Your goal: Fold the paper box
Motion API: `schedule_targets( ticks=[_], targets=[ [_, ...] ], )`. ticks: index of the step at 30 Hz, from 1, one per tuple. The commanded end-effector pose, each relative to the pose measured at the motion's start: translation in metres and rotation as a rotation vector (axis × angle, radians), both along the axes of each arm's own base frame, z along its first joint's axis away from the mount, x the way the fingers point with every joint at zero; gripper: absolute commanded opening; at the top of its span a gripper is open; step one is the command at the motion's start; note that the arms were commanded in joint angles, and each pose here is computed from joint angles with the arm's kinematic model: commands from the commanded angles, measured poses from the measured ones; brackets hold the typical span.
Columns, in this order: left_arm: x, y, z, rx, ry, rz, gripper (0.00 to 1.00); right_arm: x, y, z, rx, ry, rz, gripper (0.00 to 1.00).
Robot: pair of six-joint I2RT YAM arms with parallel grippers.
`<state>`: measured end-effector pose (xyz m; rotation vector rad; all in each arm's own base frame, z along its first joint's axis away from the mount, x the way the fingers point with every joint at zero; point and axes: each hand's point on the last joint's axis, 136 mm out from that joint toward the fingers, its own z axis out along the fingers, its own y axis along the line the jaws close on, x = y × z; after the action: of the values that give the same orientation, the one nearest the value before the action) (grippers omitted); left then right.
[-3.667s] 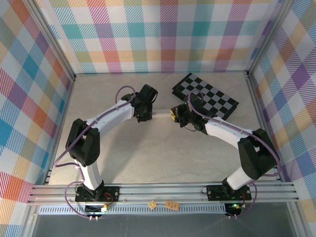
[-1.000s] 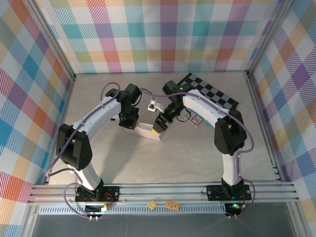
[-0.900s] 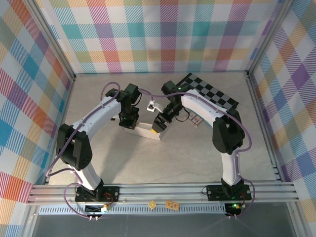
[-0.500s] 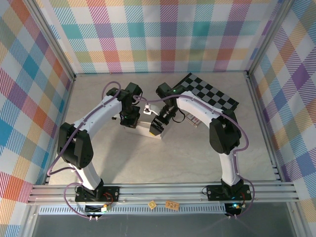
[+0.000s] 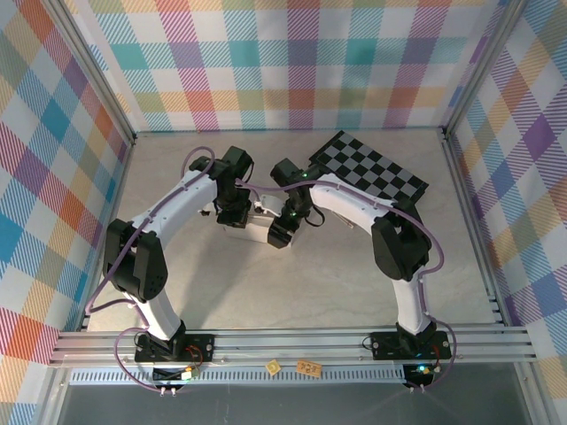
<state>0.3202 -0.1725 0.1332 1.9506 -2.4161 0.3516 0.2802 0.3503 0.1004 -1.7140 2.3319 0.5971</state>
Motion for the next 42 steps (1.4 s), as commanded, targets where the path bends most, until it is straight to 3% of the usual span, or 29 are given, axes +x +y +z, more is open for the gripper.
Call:
schedule_targets(
  ticks=[1, 15, 24, 29, 32, 42],
  targets=[
    [0.001, 0.005, -0.025, 0.013, 0.076, 0.052, 0.14, 0.000, -0.002, 0.002, -0.033, -0.070, 0.017, 0.73],
    [0.006, 0.003, -0.026, 0.001, 0.078, 0.067, 0.14, 0.001, -0.002, -0.007, -0.147, -0.251, 0.108, 0.69],
    [0.010, 0.001, -0.024, -0.011, 0.062, 0.063, 0.14, 0.016, 0.000, -0.007, -0.187, -0.417, 0.107, 0.51],
    [0.011, 0.001, -0.015, -0.029, 0.023, 0.053, 0.26, 0.014, 0.001, -0.006, -0.185, -0.421, 0.116, 0.42],
    [0.008, 0.003, -0.012, -0.041, 0.014, 0.052, 0.42, 0.013, 0.001, -0.008, -0.190, -0.418, 0.120, 0.37],
    [0.017, 0.012, 0.002, -0.108, -0.069, 0.053, 0.63, 0.015, -0.002, -0.016, -0.216, -0.416, 0.118, 0.29]
  ],
)
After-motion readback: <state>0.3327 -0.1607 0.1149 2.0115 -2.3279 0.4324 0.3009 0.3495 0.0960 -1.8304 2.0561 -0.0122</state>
